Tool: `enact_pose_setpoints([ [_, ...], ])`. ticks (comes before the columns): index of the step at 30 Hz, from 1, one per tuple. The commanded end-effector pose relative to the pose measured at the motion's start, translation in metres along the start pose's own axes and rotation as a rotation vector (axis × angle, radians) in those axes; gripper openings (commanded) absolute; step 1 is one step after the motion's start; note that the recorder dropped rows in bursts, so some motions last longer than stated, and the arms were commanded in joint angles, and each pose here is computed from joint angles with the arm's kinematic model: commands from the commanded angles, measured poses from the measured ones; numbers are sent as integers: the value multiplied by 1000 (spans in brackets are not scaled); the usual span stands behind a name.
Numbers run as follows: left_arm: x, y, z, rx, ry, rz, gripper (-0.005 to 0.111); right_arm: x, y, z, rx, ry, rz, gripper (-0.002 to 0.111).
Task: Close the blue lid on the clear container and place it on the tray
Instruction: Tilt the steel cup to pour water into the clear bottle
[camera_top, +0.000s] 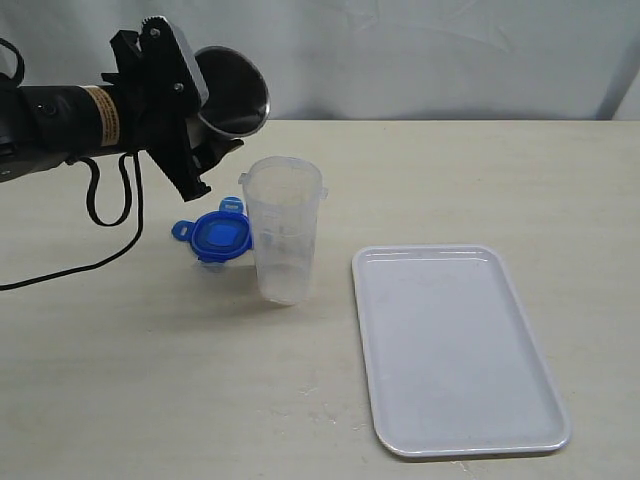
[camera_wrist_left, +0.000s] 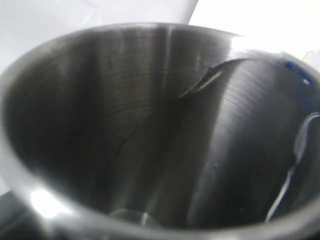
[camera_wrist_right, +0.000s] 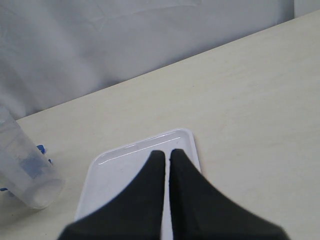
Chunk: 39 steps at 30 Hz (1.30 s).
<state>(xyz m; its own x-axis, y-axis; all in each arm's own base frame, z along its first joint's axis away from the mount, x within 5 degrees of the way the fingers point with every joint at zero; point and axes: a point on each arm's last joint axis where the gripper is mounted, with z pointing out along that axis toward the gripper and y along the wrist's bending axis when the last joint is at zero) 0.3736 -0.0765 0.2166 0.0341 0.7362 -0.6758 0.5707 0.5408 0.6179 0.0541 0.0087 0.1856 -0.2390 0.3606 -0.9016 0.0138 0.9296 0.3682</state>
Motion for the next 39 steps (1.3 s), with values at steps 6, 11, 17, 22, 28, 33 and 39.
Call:
enact_pose_setpoints([
  [6, -10, 5, -2, -20, -51, 28, 0, 1, 0, 0, 2, 0, 2, 4],
  [11, -9, 5, -2, -21, -43, 60, 0, 1, 0, 0, 2, 0, 2, 4],
  [17, -8, 5, -2, -20, -37, 62, 0, 1, 0, 0, 2, 0, 2, 4],
  [22, -8, 5, -2, -20, -37, 62, 0, 1, 0, 0, 2, 0, 2, 4],
  [28, -10, 4, -2, -16, -38, 64, 0, 1, 0, 0, 2, 0, 2, 4],
  [33, -11, 3, -1, -13, -39, 68, 0, 1, 0, 0, 2, 0, 2, 4],
  [39, -11, 3, -1, -13, -40, 83, 0, 1, 0, 0, 2, 0, 2, 4],
])
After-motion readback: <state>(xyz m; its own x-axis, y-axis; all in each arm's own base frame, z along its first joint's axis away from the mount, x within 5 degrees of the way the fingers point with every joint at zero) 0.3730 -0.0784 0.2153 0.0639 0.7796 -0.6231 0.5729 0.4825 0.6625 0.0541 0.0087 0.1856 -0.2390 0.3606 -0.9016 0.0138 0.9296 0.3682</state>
